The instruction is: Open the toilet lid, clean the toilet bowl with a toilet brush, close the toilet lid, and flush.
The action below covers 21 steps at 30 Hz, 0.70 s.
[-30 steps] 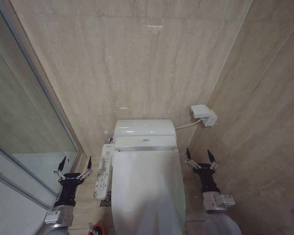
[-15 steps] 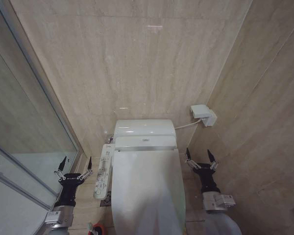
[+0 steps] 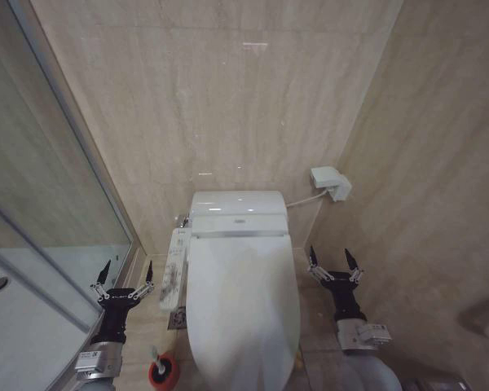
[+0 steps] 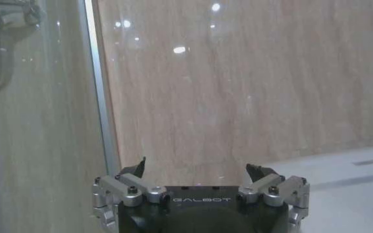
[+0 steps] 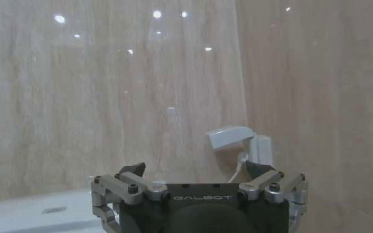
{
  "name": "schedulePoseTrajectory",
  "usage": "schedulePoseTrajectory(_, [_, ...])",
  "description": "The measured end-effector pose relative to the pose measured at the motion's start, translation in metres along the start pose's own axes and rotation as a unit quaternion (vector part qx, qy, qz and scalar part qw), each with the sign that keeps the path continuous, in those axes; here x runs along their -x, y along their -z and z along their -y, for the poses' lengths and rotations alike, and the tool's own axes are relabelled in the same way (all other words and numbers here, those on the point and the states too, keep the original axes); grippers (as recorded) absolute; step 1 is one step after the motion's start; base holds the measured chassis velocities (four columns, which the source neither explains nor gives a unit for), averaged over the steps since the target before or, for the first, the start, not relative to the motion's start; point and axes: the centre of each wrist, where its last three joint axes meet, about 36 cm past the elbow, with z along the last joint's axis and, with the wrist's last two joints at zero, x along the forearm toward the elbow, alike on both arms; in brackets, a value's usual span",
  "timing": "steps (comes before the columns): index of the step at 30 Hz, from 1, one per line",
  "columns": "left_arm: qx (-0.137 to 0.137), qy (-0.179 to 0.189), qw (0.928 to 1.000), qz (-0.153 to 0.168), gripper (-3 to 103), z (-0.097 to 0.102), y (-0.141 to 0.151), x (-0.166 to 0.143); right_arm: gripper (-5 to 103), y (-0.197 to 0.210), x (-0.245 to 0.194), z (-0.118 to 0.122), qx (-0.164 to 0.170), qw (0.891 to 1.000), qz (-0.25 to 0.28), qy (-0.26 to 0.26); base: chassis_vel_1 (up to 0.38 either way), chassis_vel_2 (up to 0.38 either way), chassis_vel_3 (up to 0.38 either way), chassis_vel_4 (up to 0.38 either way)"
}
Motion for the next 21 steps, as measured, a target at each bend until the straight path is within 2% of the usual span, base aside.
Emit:
schedulePoseTrajectory(12, [0.0,0.0,1.0,0.0,100,0.0,-0.0001,0.0,100,0.0,0.0,-0.0001,0.0,1.0,0.0,0.0,0.267,-0.266,-0.264,0.269])
schedulePoseTrajectory(21, [0.0,0.0,1.0,0.0,100,0.0,0.0,-0.0001,100,-0.0001,-0.0002,0.0,0.0,1.0,0.0,0.0,0.379,-0.35,-0.361,0.351])
